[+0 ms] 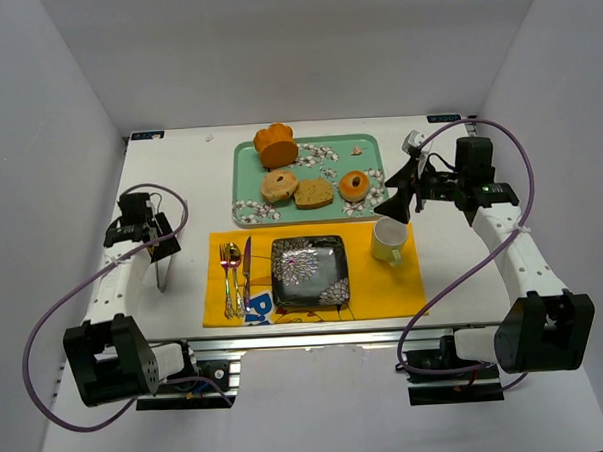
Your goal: Place the bread
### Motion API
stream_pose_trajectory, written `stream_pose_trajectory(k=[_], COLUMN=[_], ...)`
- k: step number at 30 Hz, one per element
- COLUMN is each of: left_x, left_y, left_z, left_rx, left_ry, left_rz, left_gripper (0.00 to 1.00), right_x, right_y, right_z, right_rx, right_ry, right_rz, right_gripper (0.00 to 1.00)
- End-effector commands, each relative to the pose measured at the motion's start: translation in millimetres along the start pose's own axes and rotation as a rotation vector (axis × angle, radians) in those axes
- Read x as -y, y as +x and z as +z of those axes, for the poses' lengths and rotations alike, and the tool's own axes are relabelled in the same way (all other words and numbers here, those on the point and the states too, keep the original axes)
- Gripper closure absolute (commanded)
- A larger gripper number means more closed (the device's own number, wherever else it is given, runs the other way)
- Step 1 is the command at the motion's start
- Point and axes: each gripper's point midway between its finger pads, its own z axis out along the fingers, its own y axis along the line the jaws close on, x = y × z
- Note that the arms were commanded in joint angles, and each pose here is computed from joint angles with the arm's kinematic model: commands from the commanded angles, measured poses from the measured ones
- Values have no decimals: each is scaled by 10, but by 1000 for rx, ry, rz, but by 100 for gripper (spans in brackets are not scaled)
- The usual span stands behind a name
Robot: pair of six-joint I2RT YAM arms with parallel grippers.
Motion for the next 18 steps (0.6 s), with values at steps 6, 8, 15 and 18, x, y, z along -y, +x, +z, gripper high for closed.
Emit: stream_pose_trajectory(k=[6,8,15,18], left_x=[98,160,116,105], left_y=[-38,-46,31,30], left_z=[402,480,812,898], left_rx=[58,66,37,31], left_ry=[150,177,129,114], left_rz=[310,331,405,410], left_gripper=[15,14,13,13], right_x=[7,25,103,119], right_y=[27,40,81,115], right_z=[7,1,-47,-60], right_rx=[26,24,11,3], right_ry=[-12,-7,23,28], right_rz=[-48,-42,-44,-30], right_gripper=[13,13,12,12])
